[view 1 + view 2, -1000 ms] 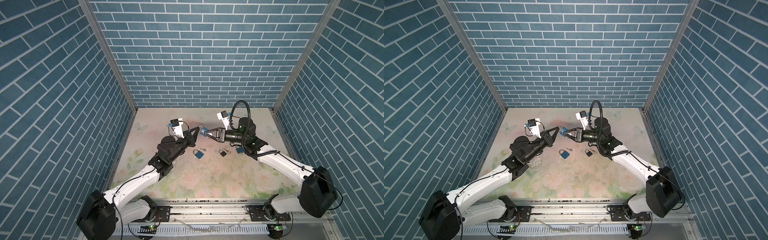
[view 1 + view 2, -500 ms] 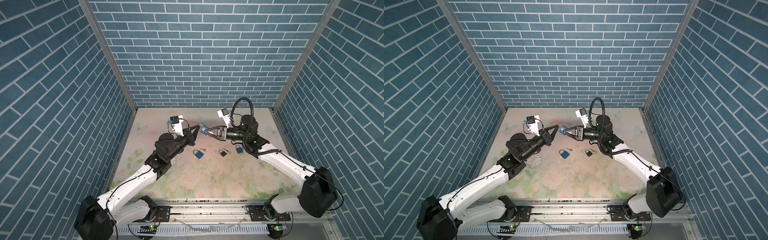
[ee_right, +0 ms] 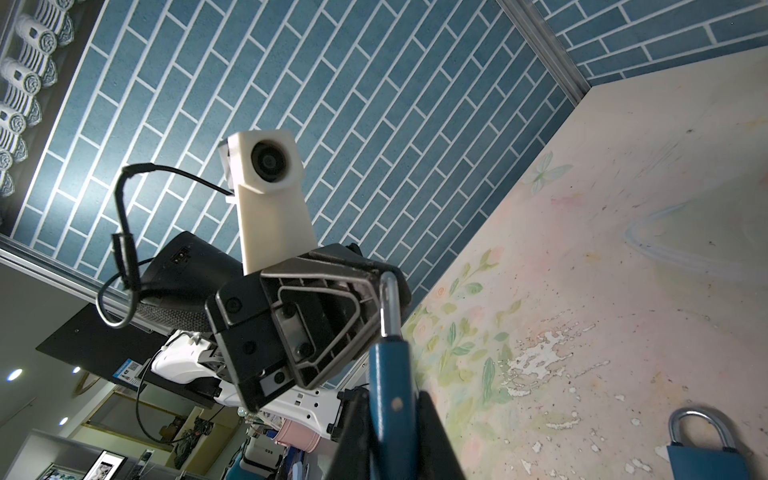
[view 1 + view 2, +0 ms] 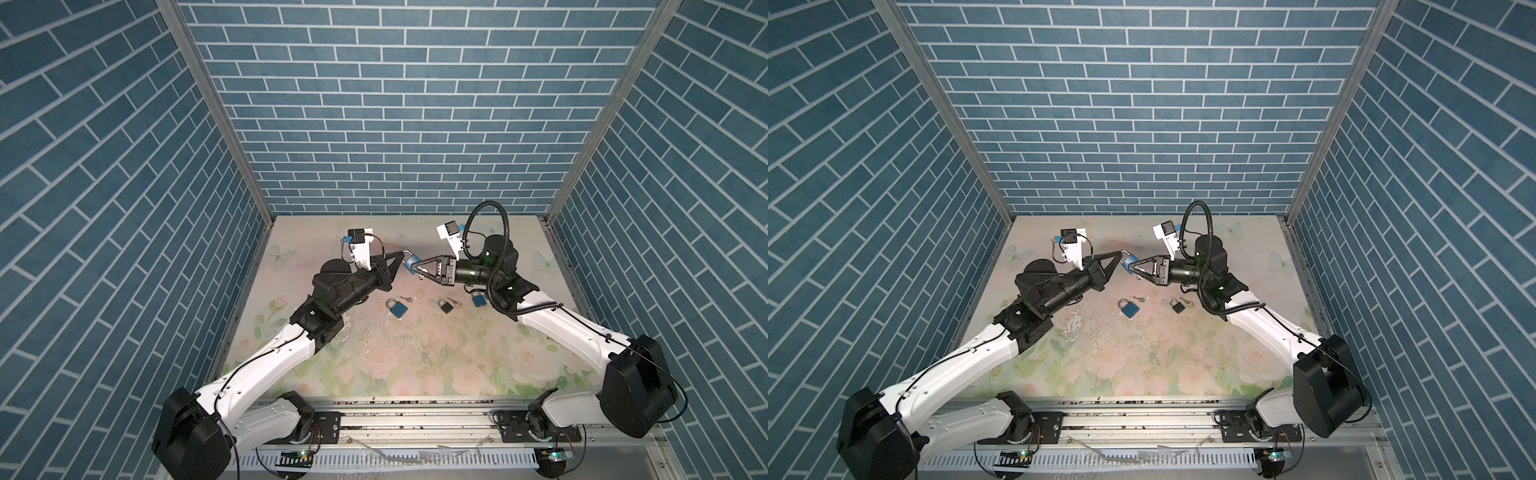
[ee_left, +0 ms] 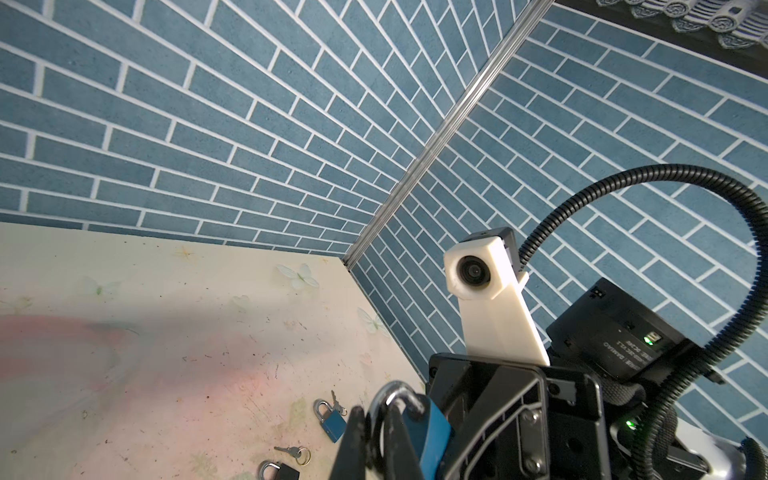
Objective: Lock with the key
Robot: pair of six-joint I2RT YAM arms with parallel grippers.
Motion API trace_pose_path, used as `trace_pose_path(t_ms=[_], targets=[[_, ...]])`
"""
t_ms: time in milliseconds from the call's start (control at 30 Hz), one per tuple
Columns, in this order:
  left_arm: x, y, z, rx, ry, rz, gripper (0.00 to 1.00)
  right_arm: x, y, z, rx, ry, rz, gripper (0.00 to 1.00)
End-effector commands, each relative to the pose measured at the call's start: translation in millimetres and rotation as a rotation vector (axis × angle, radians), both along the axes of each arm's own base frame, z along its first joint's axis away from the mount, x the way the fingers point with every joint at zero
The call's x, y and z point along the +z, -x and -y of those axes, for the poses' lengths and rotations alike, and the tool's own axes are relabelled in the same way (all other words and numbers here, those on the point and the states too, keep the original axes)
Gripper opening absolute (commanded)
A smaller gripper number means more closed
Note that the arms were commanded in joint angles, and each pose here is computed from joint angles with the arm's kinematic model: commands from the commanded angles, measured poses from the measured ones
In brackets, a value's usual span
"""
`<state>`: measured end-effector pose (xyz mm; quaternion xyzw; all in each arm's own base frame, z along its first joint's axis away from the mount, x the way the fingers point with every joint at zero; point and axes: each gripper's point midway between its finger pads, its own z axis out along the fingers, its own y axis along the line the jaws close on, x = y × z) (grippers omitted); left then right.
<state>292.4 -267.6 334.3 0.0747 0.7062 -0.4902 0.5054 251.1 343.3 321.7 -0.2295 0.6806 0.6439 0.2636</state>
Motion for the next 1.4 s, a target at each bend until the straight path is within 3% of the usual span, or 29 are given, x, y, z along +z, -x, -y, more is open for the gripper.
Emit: trace_pose_path(t_ms=[0, 267, 400, 467, 633, 967, 1367], targets=[[-3.8, 120.7, 64.2, -0.682, 0.000, -0.048, 0.09, 18.8, -27.6, -7.9, -0.150, -0.070, 0.077, 0.00], [-6.9, 118.0, 64.3, -0.687, 0.000, -0.062, 0.10, 19.0, -29.7, 1.1, -0.180, -0.075, 0.083, 0.00], [-9.3, 114.6, 63.5, -0.687, 0.000, -0.075, 0.00, 16.2, -30.8, 4.2, -0.191, -0.075, 0.080, 0.00], [-12.3, 111.8, 64.1, -0.687, 0.001, -0.088, 0.00, 16.9, -30.5, 5.1, -0.194, -0.079, 0.084, 0.00], [-24.9, 90.0, 56.4, -0.598, -0.012, -0.132, 0.00, 15.8, -33.9, 9.9, -0.218, -0.076, 0.083, 0.01], [-32.7, 48.4, 26.8, -0.441, -0.025, -0.185, 0.00, 0.7, -42.2, 20.2, -0.278, -0.048, 0.058, 0.31], [-42.9, 21.9, 15.0, -0.360, 0.022, -0.235, 0.00, -21.7, -44.4, 35.4, -0.347, -0.042, 0.029, 0.43]])
